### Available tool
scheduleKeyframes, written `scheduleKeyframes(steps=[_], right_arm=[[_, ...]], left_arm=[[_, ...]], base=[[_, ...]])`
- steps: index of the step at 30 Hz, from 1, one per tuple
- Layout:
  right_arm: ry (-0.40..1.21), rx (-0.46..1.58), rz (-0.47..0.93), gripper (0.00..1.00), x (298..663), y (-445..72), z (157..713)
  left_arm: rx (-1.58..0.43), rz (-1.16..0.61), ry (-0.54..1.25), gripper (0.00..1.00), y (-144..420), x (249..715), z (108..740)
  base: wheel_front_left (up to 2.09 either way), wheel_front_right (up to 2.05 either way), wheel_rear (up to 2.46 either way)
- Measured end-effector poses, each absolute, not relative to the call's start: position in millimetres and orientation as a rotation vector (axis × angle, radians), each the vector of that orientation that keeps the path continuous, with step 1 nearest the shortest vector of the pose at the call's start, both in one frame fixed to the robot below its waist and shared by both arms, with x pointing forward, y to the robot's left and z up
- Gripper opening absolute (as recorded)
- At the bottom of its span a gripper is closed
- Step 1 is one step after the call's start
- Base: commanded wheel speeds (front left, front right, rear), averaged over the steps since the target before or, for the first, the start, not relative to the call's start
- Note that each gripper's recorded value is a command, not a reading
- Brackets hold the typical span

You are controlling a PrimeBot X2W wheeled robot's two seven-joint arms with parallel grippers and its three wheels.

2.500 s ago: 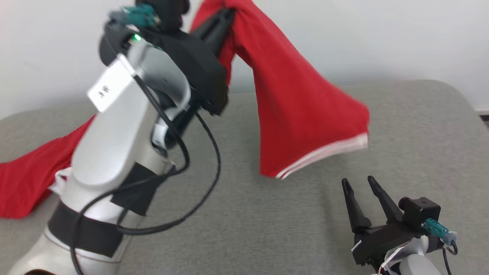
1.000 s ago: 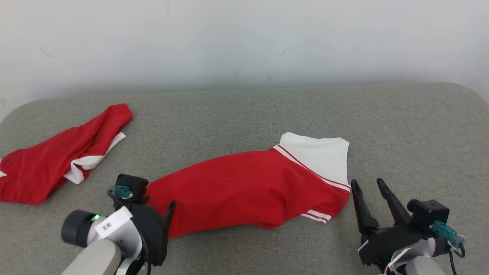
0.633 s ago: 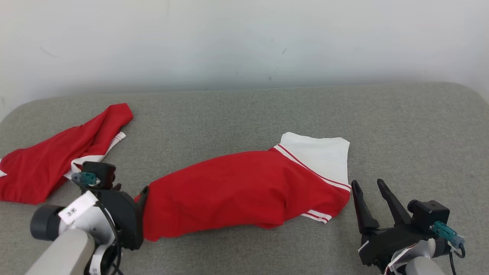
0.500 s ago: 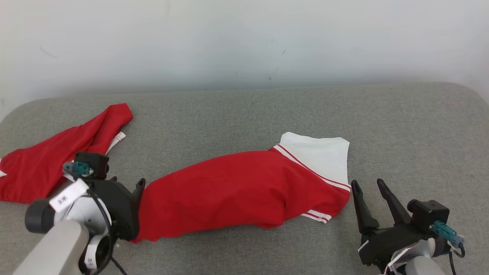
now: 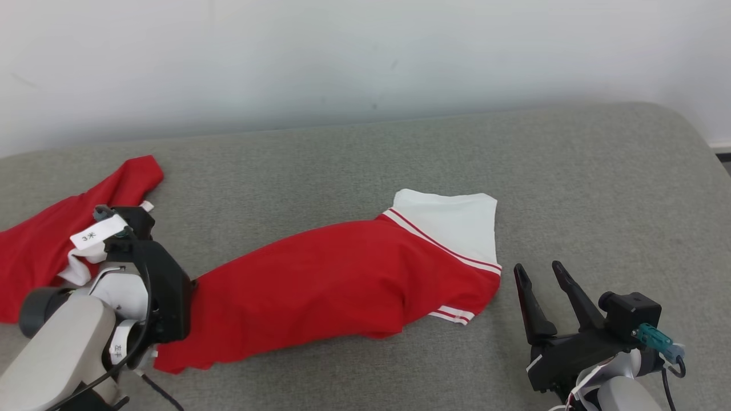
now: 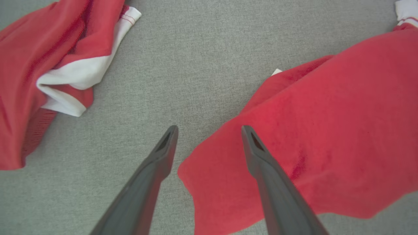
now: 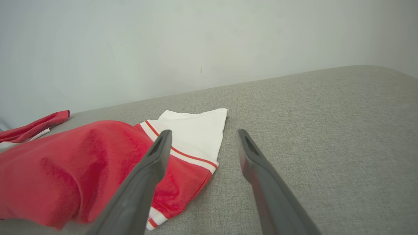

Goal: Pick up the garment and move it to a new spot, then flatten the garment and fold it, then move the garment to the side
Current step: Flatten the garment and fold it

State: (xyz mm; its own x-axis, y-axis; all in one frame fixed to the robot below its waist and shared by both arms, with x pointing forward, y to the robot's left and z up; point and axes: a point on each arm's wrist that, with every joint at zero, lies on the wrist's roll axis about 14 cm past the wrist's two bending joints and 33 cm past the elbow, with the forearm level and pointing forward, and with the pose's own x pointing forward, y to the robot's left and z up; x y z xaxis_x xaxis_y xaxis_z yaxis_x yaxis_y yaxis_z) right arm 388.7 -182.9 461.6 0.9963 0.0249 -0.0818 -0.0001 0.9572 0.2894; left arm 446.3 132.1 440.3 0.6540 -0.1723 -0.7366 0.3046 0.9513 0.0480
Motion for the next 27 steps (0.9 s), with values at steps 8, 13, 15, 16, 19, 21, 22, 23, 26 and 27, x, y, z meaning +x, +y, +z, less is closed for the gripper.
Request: scheduleKeyframes(steps=[8,13,15,16,19,21,22,23,26,27], right_arm=[[0.106,0.292,-0.042,1.0,381.9,-200.0,451.6],[0.109,0.29,-0.048,1.0,381.9,-202.0,450.0],[0.108,0.289,-0.046,1.0,382.6,-201.4,450.4],[0.109,0.289,-0.045,1.0,382.6,-201.0,450.2],[0.11,0.289,-0.042,1.0,383.0,-199.9,450.1],[0.11,0.289,-0.039,1.0,383.1,-199.1,450.4],[0.109,0.289,-0.038,1.0,383.2,-198.6,450.6],[0.109,0.29,-0.036,1.0,383.3,-198.1,450.7],[0.108,0.29,-0.032,1.0,383.7,-196.7,451.4],[0.107,0.29,-0.03,1.0,383.8,-196.3,451.7]], left_arm=[[0.186,-0.294,0.962,1.0,124.7,443.4,408.9],[0.181,-0.307,1.022,1.0,122.0,436.8,395.8],[0.175,-0.31,1.045,0.7,120.9,433.0,391.9],[0.174,-0.311,1.048,0.45,120.6,432.1,391.1],[0.174,-0.314,1.045,0.0,120.1,431.6,391.7],[0.172,-0.321,1.028,0.0,118.5,432.7,394.1],[0.169,-0.322,1.006,0.0,117.7,435.1,396.8],[0.17,-0.32,0.978,0.0,117.7,438.8,400.2],[0.16,-0.308,0.852,0.0,115.4,456.3,417.3],[0.157,-0.308,0.808,0.0,113.4,462.2,423.7]], base=[[0.0,0.0,0.0],[0.0,0.0,0.0],[0.0,0.0,0.0],[0.0,0.0,0.0],[0.0,0.0,0.0],[0.0,0.0,0.0],[0.0,0.0,0.0],[0.0,0.0,0.0],[0.0,0.0,0.0],[0.0,0.0,0.0]])
